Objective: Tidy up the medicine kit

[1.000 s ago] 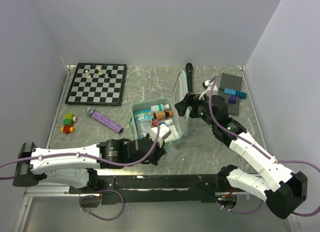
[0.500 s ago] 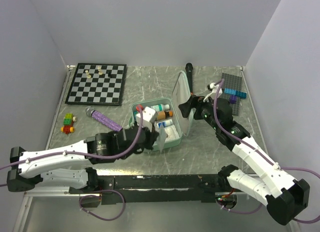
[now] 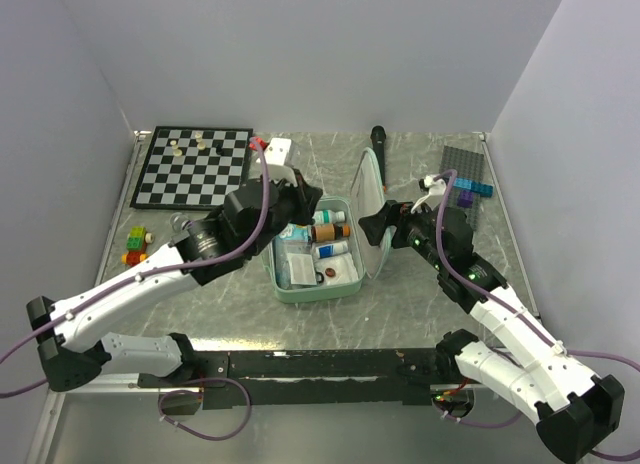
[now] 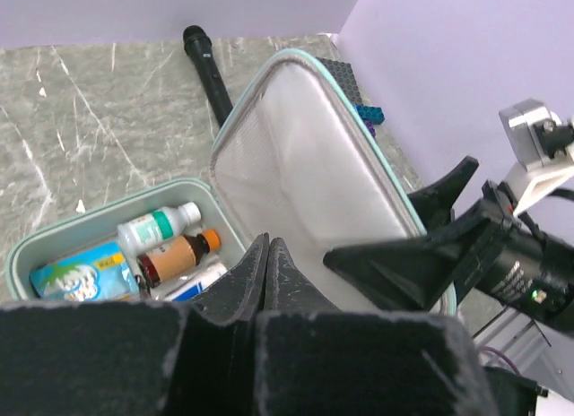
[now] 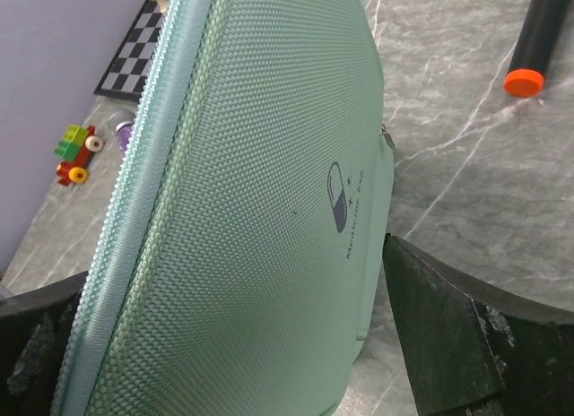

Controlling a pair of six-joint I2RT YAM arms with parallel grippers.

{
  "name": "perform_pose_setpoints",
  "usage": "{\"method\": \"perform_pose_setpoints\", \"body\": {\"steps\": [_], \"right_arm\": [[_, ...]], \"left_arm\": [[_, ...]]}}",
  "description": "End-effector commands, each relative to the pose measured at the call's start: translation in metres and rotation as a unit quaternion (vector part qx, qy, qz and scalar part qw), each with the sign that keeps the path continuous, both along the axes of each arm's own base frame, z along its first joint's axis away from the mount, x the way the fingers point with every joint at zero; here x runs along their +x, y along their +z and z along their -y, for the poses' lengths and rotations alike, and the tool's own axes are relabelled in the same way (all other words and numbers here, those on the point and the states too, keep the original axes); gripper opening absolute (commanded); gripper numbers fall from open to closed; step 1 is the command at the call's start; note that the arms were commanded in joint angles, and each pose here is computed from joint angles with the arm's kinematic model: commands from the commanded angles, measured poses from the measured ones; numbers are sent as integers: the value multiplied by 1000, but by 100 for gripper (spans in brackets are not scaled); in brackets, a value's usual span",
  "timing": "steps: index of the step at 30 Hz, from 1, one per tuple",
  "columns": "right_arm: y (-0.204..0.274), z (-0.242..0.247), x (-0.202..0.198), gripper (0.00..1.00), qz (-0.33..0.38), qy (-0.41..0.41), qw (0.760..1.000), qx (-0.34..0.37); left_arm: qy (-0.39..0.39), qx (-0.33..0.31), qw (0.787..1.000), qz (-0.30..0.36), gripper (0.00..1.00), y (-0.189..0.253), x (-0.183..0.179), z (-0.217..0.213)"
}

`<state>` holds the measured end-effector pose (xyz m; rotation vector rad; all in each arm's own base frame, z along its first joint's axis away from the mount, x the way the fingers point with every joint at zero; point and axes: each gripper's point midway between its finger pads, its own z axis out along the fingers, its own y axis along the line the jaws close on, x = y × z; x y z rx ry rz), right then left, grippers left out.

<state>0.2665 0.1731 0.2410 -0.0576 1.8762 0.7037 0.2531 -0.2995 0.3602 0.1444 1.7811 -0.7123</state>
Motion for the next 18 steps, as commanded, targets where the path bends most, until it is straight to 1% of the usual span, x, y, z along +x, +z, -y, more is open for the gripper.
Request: {"method": "perform_pose_setpoints", "body": {"steps": [1,3,4,5,6,8,9,11,12,15,18], "right_arm": [[-4,-1,-5,100,-8,14,1000,-10],[-5,-1,-5,100,-8,14,1000,-10],[-7,-1,-5,100,-9,15,1000,-10],[-10,-1,-6,100,-11,16,1000,-11],[-12,-2,-6,100,-14,16,1000,-12],[-15,-1,-5,100,-17,15,1000,-15],[-17,-1,-5,100,-20,15,1000,-17],[-18,-1,-4,100,-22,15,999,-18],[-19,-1,-4,100,-22,15,999,-19],[-19,-2,-2,100,-23,15,999,-19],[-21,-3,-2,100,-25,17,999,-19]], "left_arm": [[-2,-1,1000,11,1,12,11,8],[12,10,1000,-12,1,-6,15,3],[18,22,999,-26,3,-19,15,0],[27,36,998,-44,10,-36,16,-5],[41,50,996,-63,20,-55,18,-13],[59,66,991,-104,44,-87,19,-26],[69,78,987,-125,57,-104,20,-34],[79,93,980,-160,74,-131,20,-43],[86,101,976,-174,81,-141,21,-47],[91,120,968,-203,90,-165,21,-51],[83,135,960,-229,91,-185,21,-47]]}}
